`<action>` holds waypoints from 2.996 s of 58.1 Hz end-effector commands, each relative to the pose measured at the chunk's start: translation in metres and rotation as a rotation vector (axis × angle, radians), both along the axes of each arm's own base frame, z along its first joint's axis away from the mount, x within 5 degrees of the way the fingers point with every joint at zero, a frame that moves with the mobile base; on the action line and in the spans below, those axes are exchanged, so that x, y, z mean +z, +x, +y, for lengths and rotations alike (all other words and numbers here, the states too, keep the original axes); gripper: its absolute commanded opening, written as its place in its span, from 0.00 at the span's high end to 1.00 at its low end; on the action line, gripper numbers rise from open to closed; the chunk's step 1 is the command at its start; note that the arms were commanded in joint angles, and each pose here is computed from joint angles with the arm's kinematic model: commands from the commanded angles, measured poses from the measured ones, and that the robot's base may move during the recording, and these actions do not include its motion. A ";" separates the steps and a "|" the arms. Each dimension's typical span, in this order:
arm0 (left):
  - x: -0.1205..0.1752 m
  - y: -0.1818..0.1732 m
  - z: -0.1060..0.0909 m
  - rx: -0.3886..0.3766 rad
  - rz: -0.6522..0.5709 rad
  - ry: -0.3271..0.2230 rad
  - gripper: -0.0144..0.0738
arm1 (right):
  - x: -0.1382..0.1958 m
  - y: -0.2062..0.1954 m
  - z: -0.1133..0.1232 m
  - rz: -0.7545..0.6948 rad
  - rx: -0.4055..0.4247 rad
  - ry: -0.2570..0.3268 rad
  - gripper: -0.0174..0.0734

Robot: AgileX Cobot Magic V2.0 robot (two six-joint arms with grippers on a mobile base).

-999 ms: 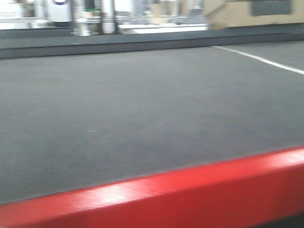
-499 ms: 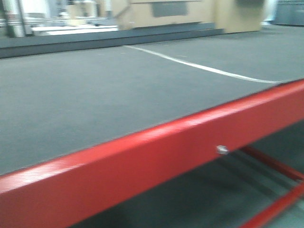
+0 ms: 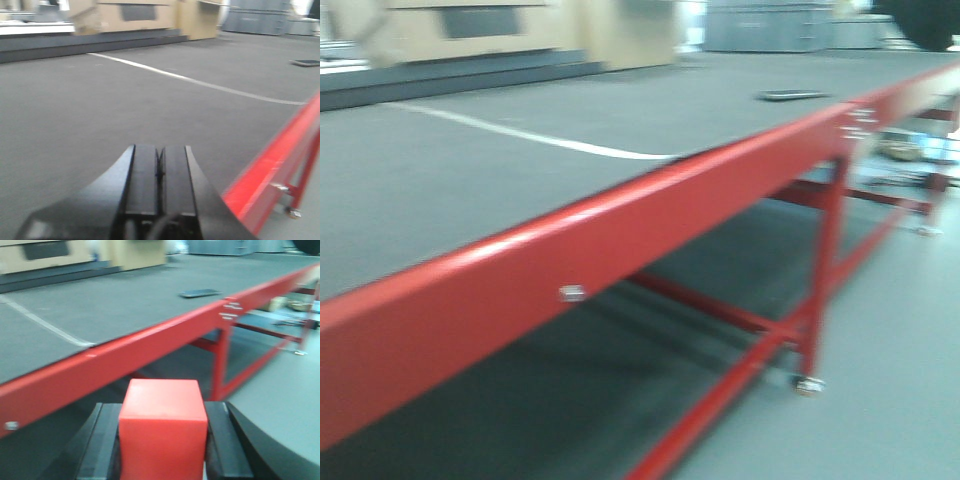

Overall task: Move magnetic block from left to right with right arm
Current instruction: 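Drive the base away from the table holding the cube in the right gripper, then drive the base across the room toward the black office chair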

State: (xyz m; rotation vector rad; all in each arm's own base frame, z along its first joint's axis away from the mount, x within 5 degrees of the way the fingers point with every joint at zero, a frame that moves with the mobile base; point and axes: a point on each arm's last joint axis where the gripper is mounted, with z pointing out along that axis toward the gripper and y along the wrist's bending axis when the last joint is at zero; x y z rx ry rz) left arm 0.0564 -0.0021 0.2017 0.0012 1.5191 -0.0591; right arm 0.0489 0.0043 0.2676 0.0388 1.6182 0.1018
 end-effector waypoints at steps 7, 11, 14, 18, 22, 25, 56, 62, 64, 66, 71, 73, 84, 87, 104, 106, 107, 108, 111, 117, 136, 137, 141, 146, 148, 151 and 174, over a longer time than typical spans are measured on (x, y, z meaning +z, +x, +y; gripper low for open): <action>0.004 -0.001 0.000 -0.006 -0.079 -0.011 0.97 | 0.016 -0.001 -0.001 -0.097 -0.014 0.007 0.39; 0.004 -0.001 0.000 -0.006 -0.079 -0.011 0.97 | 0.016 -0.001 -0.001 -0.097 -0.014 0.007 0.39; 0.004 -0.001 0.000 -0.006 -0.079 -0.011 0.97 | 0.016 -0.001 -0.001 -0.097 -0.014 0.007 0.39; 0.004 -0.001 0.000 -0.006 -0.079 -0.011 0.97 | 0.016 -0.001 -0.001 -0.097 -0.014 0.007 0.39; 0.004 -0.001 0.000 -0.006 -0.079 -0.011 0.97 | 0.016 -0.001 -0.001 -0.097 -0.014 0.007 0.39; 0.004 -0.001 0.000 -0.006 -0.079 -0.011 0.97 | 0.016 -0.001 -0.001 -0.097 -0.014 0.007 0.39; 0.004 -0.001 0.000 -0.006 -0.079 -0.011 0.97 | 0.016 -0.001 -0.001 -0.097 -0.014 0.007 0.39; 0.004 -0.001 0.000 -0.006 -0.079 -0.011 0.97 | 0.016 -0.001 -0.001 -0.097 -0.014 0.007 0.39; 0.004 -0.001 0.000 -0.006 -0.079 -0.011 0.97 | 0.016 -0.001 -0.001 -0.097 -0.014 0.007 0.39; 0.004 -0.001 0.000 -0.006 -0.079 -0.011 0.97 | 0.016 -0.001 -0.001 -0.097 -0.014 0.007 0.39; 0.004 -0.001 0.000 -0.006 -0.079 -0.011 0.97 | 0.016 -0.001 -0.001 -0.097 -0.014 0.007 0.39; 0.004 -0.001 0.000 -0.006 -0.079 -0.011 0.97 | 0.016 -0.001 -0.001 -0.097 -0.014 0.007 0.39; 0.004 -0.001 0.000 -0.006 -0.079 -0.011 0.97 | 0.016 -0.001 -0.001 -0.097 -0.014 0.007 0.39; 0.004 -0.001 0.000 -0.006 -0.079 -0.011 0.97 | 0.016 -0.001 -0.001 -0.097 -0.014 0.007 0.39; 0.004 -0.001 0.000 -0.006 -0.079 -0.011 0.97 | 0.016 -0.001 -0.001 -0.097 -0.014 0.007 0.39; 0.004 -0.001 0.000 -0.006 -0.079 -0.011 0.97 | 0.016 -0.001 -0.001 -0.097 -0.014 0.007 0.39; 0.004 -0.001 0.000 -0.006 -0.079 -0.011 0.97 | 0.016 -0.001 -0.001 -0.097 -0.014 0.007 0.39; 0.004 -0.001 0.000 -0.006 -0.079 -0.011 0.97 | 0.016 -0.001 -0.001 -0.097 -0.014 0.007 0.39; 0.004 -0.001 0.000 -0.006 -0.079 -0.011 0.97 | 0.016 -0.001 -0.001 -0.097 -0.014 0.007 0.39; 0.004 -0.001 0.000 -0.006 -0.079 -0.011 0.97 | 0.016 -0.001 -0.001 -0.097 -0.014 0.007 0.39; 0.004 -0.001 0.000 -0.006 -0.079 -0.011 0.97 | 0.016 -0.001 -0.001 -0.097 -0.014 0.007 0.39; 0.004 -0.001 0.000 -0.006 -0.079 -0.011 0.97 | 0.016 -0.001 -0.001 -0.097 -0.014 0.007 0.39; 0.004 -0.001 0.000 -0.006 -0.079 -0.011 0.97 | 0.016 -0.001 -0.001 -0.097 -0.014 0.007 0.39; 0.004 -0.001 0.000 -0.006 -0.079 -0.011 0.97 | 0.016 -0.001 -0.001 -0.097 -0.014 0.006 0.39; 0.004 -0.001 0.000 -0.006 -0.079 -0.011 0.97 | 0.016 -0.001 -0.001 -0.097 -0.014 0.006 0.39; 0.004 -0.001 0.000 -0.006 -0.079 -0.011 0.97 | 0.016 -0.001 -0.001 -0.097 -0.014 0.006 0.39; 0.004 -0.001 0.000 -0.006 -0.079 -0.011 0.97 | 0.016 -0.001 -0.001 -0.097 -0.014 0.006 0.39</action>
